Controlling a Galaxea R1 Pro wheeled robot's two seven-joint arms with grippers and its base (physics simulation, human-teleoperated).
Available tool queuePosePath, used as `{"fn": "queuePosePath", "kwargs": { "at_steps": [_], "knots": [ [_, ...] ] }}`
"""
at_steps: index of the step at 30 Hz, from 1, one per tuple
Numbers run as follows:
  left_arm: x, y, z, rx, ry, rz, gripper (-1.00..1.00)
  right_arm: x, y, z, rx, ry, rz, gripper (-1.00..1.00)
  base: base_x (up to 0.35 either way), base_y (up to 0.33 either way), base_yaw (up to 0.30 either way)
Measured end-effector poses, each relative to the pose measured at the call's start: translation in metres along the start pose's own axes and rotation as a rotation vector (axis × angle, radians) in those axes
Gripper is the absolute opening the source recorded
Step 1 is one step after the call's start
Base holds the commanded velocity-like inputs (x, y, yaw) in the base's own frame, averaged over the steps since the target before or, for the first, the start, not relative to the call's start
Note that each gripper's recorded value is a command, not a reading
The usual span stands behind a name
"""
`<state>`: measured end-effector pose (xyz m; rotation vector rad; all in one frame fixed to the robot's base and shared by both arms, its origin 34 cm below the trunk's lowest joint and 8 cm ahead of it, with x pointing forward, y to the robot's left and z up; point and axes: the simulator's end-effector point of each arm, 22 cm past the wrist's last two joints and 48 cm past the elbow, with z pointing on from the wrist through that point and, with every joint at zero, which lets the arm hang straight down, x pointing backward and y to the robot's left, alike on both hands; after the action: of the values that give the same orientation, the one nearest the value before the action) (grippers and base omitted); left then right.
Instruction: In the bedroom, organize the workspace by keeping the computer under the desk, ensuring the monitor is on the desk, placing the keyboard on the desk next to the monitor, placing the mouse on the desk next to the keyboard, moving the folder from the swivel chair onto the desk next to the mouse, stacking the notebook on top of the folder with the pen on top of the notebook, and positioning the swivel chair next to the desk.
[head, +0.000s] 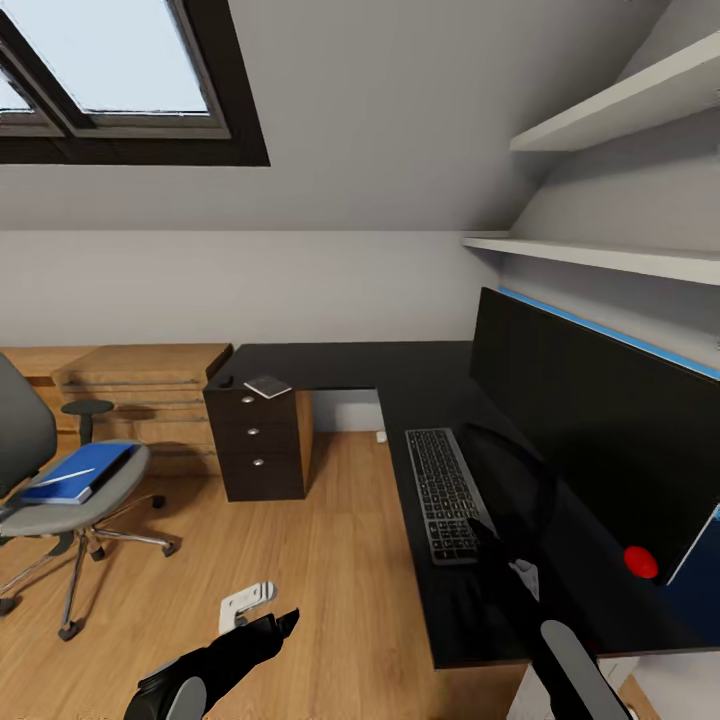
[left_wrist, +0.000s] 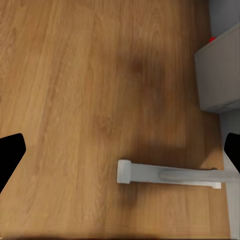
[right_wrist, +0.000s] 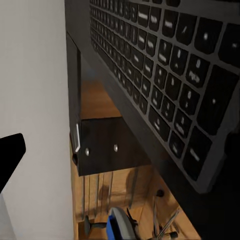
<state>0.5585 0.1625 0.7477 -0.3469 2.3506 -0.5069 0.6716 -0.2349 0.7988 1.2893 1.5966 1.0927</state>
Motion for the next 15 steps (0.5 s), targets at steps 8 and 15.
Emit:
{"fn": "queuePosePath", "kwargs": {
  "at_steps": [8, 15],
  "knots": [
    [0.000, 0.000, 0.000, 0.000, 0.001, 0.000, 1.00, 0.000, 0.000, 0.000, 0.000, 0.000, 0.000, 1.00, -0.295, 0.000, 0.000],
    [0.013, 0.008, 0.005, -0.017, 0.030, -0.009, 1.00, -0.004, 0.002, 0.000, -0.005, -0.020, -0.002, 1.00, -0.319, -0.083, 0.000]
  ]
}}
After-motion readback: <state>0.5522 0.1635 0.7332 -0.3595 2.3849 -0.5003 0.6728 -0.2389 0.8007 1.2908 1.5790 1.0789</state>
